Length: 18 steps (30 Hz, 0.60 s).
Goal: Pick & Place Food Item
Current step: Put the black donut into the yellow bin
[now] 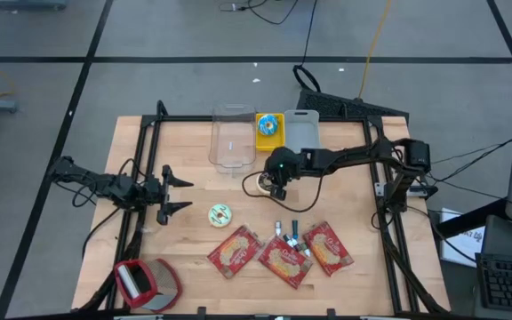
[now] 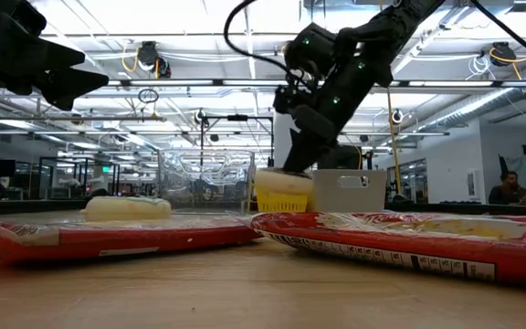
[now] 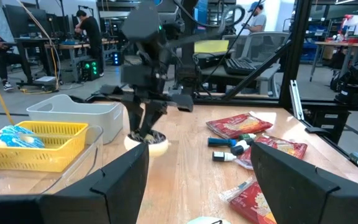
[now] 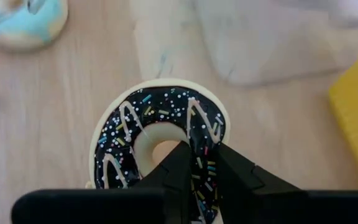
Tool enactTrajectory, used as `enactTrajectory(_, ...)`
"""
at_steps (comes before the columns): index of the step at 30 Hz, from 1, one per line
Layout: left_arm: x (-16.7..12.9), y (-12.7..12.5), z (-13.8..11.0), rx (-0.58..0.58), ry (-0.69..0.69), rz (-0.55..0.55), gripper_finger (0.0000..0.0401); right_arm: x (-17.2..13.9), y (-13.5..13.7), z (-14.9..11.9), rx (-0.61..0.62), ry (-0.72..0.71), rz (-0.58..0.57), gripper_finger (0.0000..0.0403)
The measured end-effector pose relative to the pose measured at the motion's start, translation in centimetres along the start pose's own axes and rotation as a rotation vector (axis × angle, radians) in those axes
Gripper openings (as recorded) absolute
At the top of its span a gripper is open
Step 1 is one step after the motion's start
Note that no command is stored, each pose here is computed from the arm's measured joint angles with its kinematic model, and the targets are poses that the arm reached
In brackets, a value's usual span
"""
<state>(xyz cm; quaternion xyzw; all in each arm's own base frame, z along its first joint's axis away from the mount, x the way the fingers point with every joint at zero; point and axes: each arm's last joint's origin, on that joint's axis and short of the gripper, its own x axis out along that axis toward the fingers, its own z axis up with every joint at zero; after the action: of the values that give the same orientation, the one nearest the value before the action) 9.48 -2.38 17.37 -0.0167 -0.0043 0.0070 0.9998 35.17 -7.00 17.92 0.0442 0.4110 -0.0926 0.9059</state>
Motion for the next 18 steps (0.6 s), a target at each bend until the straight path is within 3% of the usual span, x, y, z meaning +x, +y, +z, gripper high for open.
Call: enactTrajectory(18, 0.0, 0.0, 0.0, 0.000, 0.000, -0.001, 0.0285, -3.9, -4.6, 2.2, 0.009, -0.185, -0.106, 0.0045)
